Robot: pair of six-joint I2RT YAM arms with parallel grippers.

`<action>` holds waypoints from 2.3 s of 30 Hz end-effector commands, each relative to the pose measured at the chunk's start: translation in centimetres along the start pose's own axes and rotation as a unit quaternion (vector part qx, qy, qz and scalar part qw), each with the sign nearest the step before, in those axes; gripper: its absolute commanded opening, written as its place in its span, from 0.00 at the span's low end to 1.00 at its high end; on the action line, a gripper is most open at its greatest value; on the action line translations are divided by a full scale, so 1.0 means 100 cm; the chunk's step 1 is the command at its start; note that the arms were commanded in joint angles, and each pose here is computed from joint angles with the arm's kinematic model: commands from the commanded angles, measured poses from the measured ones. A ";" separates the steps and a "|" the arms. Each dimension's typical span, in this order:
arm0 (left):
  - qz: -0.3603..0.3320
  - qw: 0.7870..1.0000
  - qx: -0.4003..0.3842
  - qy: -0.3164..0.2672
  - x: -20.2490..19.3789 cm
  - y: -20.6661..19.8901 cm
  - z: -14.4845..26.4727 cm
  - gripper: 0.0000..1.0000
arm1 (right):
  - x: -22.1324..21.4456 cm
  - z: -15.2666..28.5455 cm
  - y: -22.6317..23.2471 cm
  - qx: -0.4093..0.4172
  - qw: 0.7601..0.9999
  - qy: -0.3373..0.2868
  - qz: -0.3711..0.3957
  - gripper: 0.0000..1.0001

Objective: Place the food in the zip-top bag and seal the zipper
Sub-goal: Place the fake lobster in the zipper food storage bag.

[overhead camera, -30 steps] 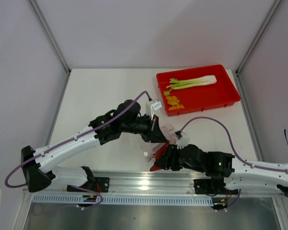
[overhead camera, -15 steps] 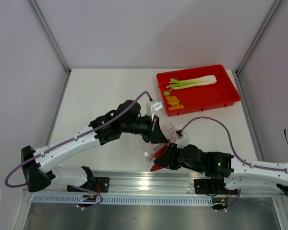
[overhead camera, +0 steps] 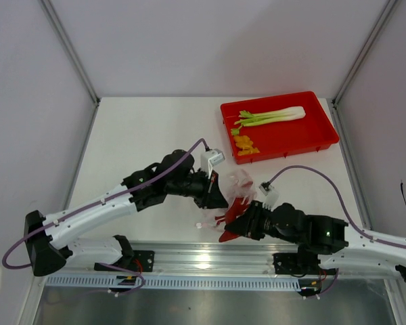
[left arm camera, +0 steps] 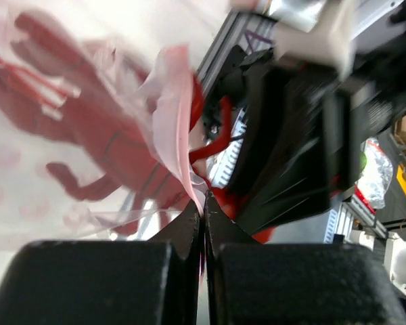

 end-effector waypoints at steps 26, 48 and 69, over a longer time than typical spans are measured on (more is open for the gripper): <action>-0.071 0.995 0.069 0.026 0.028 -0.021 0.020 0.00 | 0.060 0.078 0.083 0.104 0.984 0.125 -0.067 0.00; -0.084 0.995 -0.009 0.058 0.027 -0.040 0.027 0.01 | 0.074 0.059 0.104 0.137 0.972 0.170 -0.090 0.00; -0.095 0.991 -0.078 0.060 0.006 -0.042 0.042 0.01 | 0.088 0.046 0.073 0.123 0.979 0.120 -0.110 0.00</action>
Point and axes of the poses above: each gripper's point midway between its finger pads, its own z axis back along the fingers, its own y axis along the line the jaws close on, x = y × z, the point moved 9 cm from there along z, back along the fingers, and after that the axes turned 12 degrees about z, right-handed, at the moved point
